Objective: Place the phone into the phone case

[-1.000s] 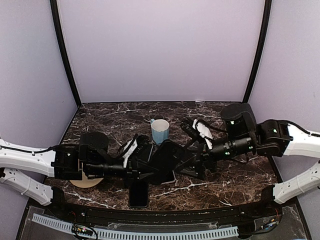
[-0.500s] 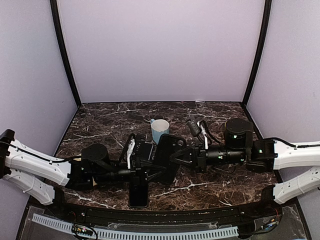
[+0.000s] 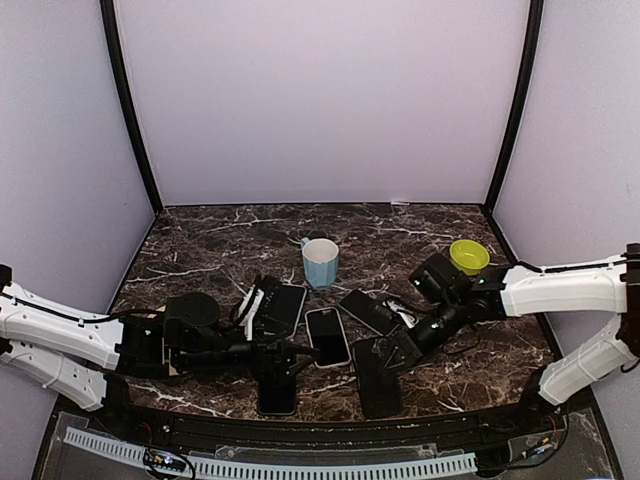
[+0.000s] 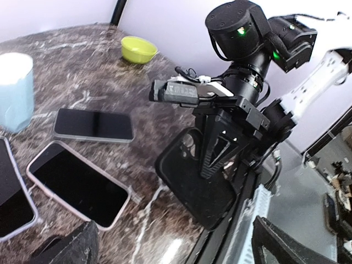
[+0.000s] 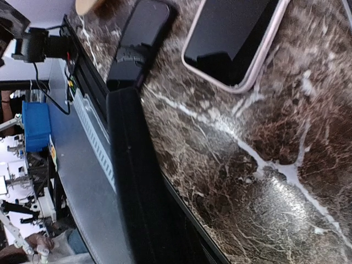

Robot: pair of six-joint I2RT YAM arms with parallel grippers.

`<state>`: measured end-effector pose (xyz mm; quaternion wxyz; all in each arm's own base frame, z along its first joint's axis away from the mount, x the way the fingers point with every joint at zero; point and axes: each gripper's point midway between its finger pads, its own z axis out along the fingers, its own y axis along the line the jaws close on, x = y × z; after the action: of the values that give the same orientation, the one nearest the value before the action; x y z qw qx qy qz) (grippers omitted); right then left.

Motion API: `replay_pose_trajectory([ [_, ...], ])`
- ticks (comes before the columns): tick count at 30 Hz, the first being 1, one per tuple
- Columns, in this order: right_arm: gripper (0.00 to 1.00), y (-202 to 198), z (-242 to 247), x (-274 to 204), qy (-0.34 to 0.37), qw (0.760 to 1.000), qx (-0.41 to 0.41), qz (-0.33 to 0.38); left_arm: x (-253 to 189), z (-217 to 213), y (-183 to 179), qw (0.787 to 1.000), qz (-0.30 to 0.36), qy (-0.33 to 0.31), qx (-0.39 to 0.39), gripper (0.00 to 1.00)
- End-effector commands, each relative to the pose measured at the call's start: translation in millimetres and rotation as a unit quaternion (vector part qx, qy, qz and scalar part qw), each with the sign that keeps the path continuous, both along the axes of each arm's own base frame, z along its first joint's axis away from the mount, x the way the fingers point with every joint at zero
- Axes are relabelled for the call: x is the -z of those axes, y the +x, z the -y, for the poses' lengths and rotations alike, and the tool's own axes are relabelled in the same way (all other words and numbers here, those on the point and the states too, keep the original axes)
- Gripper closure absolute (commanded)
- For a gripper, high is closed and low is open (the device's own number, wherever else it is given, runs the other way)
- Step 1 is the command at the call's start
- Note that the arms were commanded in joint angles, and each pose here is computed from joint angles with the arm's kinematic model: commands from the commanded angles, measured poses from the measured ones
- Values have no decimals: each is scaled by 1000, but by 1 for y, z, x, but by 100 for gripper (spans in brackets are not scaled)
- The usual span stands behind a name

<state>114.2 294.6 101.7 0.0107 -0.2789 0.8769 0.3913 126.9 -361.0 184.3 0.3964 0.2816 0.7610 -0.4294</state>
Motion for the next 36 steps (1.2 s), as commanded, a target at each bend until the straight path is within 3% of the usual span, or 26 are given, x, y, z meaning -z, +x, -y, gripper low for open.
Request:
replay_pose_trajectory([
  [1,100,-4,6,28,-16,998,-43,-48,14,-6,7,998,8,55,-20,1],
  [4,99,15,16,47,-65,997,-33,-41,21,-5,6,997,4,72,-15,1],
  [8,44,36,17,52,-88,996,-21,-25,23,-5,7,997,4,79,-18,1],
  [12,29,76,30,33,-166,984,-7,58,24,-7,7,996,6,82,-18,1],
  [13,9,87,35,25,-190,979,1,79,24,-7,7,996,7,82,-18,1],
  [14,2,103,40,16,-215,971,15,107,25,-8,7,996,7,83,-18,1],
  [20,2,175,38,7,-289,931,45,218,27,-8,9,995,14,92,-19,1],
  [29,2,208,6,61,-307,929,-13,209,29,-11,10,993,22,114,-19,1],
  [36,3,200,10,90,-332,924,-32,189,37,-10,9,992,19,124,-13,1],
])
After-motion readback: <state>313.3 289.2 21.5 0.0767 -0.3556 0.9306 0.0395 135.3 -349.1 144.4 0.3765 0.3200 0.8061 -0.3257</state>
